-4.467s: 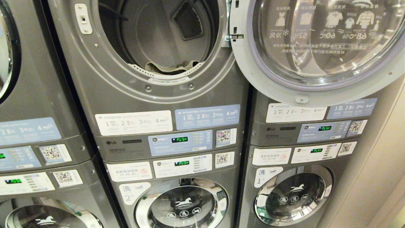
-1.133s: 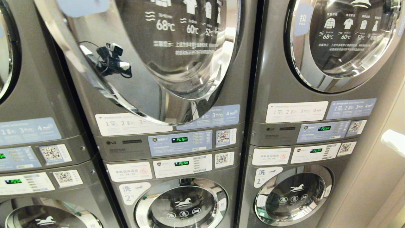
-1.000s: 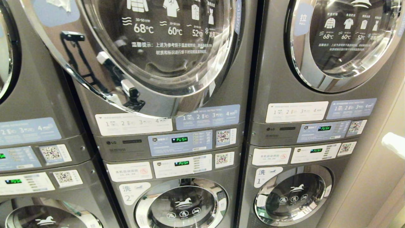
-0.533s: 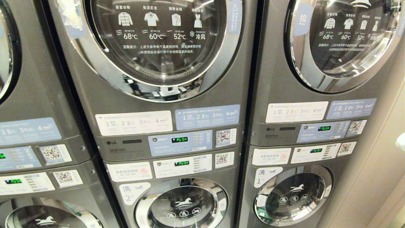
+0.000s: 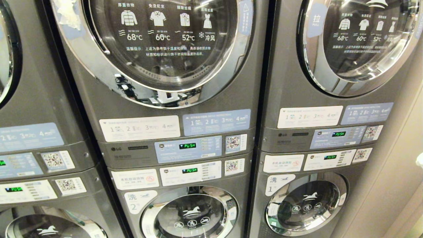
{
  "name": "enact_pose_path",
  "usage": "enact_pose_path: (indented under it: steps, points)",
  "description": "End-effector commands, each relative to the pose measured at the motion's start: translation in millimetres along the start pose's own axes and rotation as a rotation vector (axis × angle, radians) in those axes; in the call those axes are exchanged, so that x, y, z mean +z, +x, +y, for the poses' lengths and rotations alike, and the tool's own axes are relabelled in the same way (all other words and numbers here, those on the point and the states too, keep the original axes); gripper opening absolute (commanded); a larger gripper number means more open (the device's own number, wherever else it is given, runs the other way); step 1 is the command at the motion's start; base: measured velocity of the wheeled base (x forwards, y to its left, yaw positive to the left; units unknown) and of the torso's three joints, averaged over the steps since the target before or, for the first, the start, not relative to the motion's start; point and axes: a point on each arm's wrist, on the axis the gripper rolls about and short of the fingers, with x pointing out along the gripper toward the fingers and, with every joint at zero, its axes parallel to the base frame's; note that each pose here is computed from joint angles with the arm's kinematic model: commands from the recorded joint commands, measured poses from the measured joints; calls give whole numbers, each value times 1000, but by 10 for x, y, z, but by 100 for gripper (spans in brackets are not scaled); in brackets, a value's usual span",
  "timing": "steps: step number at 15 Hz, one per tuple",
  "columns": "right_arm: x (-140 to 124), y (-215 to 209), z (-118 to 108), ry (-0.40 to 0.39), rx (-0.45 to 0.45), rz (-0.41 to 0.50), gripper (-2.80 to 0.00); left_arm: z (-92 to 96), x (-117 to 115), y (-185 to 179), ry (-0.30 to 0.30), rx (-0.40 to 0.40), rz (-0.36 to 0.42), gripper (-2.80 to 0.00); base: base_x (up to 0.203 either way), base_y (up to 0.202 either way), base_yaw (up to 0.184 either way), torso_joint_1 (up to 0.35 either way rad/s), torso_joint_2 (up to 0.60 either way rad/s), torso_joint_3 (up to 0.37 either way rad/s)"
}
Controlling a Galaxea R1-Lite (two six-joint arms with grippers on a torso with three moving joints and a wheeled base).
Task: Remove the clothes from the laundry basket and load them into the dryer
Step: Close the dryer
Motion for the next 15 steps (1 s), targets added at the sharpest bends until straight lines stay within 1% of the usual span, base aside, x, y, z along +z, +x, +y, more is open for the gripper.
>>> enact_pose_path:
  steps: [1, 2, 3, 4, 5, 6, 7, 8, 9, 10, 11, 14, 15]
  points:
    - [-12, -7, -31, -10, -26, -4, -280, 3, -38, 9, 0, 1, 13, -280, 0, 0, 0, 0, 0, 0]
    - [-27, 0, -65, -36, -51, 1, -280, 3, -38, 9, 0, 2, 12, -280, 0, 0, 0, 0, 0, 0]
    - [-53, -10, -96, -78, -79, 8, -280, 3, -38, 9, 0, 1, 13, -280, 0, 0, 0, 0, 0, 0]
    - [-89, -22, -130, -124, -120, 20, -280, 3, -38, 9, 0, 1, 13, -280, 0, 0, 0, 0, 0, 0]
    - [-142, -31, -178, -153, -188, 49, -280, 3, -38, 9, 0, 1, 13, -280, 0, 0, 0, 0, 0, 0]
    - [-213, -45, -241, -176, -277, 103, -280, 3, -38, 9, 0, 1, 13, -280, 0, 0, 0, 0, 0, 0]
    - [-326, -88, -324, -212, -402, 199, -280, 3, -38, 9, 0, 1, 13, -280, 0, 0, 0, 0, 0, 0]
    - [-461, -188, -399, -289, -530, 309, -280, 3, -38, 9, 0, 2, 13, -280, 0, 0, 0, 0, 0, 0]
    - [-578, -326, -424, -348, -593, 360, -280, 3, -38, 9, 0, 1, 13, -280, 0, 0, 0, 0, 0, 0]
    - [-659, -467, -407, -399, -621, 347, -280, 3, -38, 9, 0, 1, 13, -280, 0, 0, 0, 0, 0, 0]
    - [-731, -603, -378, -444, -645, 311, -280, 3, -38, 9, 0, 1, 13, -280, 0, 0, 0, 0, 0, 0]
    - [-880, -939, -245, -561, -689, 125, -280, 3, -38, 9, 0, 1, 13, -280, 0, 0, 0, 0, 0, 0]
    - [-933, -1003, -233, -581, -710, 93, -280, 3, -38, 9, 0, 1, 13, -280, 0, 0, 0, 0, 0, 0]
